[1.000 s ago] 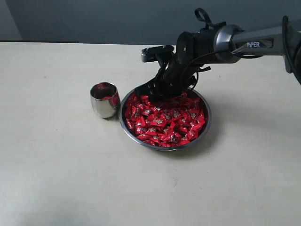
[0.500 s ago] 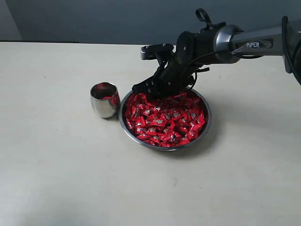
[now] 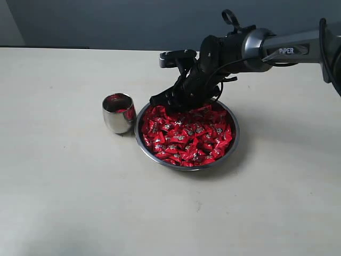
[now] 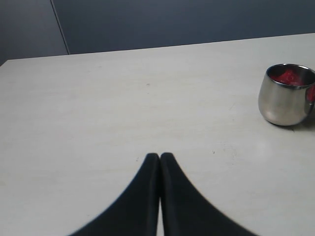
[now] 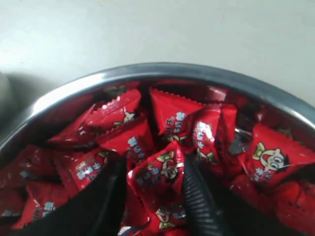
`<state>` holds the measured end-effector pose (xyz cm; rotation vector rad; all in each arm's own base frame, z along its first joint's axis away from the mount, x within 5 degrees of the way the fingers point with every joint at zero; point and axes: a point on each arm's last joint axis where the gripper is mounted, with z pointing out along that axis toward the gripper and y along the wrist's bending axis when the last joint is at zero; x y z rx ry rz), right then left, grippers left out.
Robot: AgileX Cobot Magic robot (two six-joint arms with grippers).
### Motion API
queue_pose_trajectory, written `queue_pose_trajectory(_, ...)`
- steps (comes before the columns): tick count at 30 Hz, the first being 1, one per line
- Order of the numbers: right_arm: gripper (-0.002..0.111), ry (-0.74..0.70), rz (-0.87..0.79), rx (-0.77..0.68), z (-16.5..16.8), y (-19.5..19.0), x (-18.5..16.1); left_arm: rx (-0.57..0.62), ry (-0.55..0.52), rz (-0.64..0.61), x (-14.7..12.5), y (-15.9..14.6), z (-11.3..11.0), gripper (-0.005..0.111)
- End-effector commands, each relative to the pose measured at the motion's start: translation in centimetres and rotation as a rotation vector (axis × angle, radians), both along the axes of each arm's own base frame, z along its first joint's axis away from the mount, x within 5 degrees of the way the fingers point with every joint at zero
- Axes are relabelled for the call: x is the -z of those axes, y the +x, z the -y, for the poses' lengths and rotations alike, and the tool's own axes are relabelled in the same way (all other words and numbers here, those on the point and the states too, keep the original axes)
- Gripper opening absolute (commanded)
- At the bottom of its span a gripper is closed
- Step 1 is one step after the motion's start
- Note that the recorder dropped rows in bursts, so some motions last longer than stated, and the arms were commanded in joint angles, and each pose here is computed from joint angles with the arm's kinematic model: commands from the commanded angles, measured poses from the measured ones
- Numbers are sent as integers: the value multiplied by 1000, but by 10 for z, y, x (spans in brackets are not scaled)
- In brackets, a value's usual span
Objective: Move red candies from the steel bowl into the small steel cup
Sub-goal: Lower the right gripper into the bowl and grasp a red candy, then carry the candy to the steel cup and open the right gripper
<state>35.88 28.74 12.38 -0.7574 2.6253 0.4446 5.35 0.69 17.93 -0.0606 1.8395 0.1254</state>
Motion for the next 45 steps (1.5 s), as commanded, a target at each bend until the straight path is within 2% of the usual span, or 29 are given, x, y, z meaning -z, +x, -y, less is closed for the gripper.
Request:
queue_pose_trajectory(1, 38, -15, -10, -3, 2, 0, 8, 5, 3, 18, -3, 0, 0, 0)
queue_pose_trajectory(6, 37, -26, -23, -4, 2, 0, 17, 5, 3, 18, -3, 0, 0, 0)
queue_pose_trajectory(8, 34, -26, -23, -3, 2, 0, 17, 5, 3, 18, -3, 0, 0, 0)
queue_pose_trajectory(17, -1, -20, 25, -23, 4, 0, -6, 5, 3, 18, -3, 0, 0, 0)
queue_pose_trajectory(25, -1, -2, 50, -45, 7, -7, -45, 5, 3, 18, -3, 0, 0, 0)
queue_pose_trajectory(29, -1, 33, 105, -110, -10, -23, -67, 5, 3, 18, -3, 0, 0, 0)
queue_pose_trajectory(31, -1, 85, 149, -177, -31, -39, -77, 5, 3, 18, -3, 0, 0, 0)
queue_pose_trajectory(35, -1, 143, 236, -265, -60, -60, -83, 5, 3, 18, -3, 0, 0, 0)
queue_pose_trajectory(45, -1, 172, 230, -254, -78, -51, -72, 5, 3, 18, -3, 0, 0, 0)
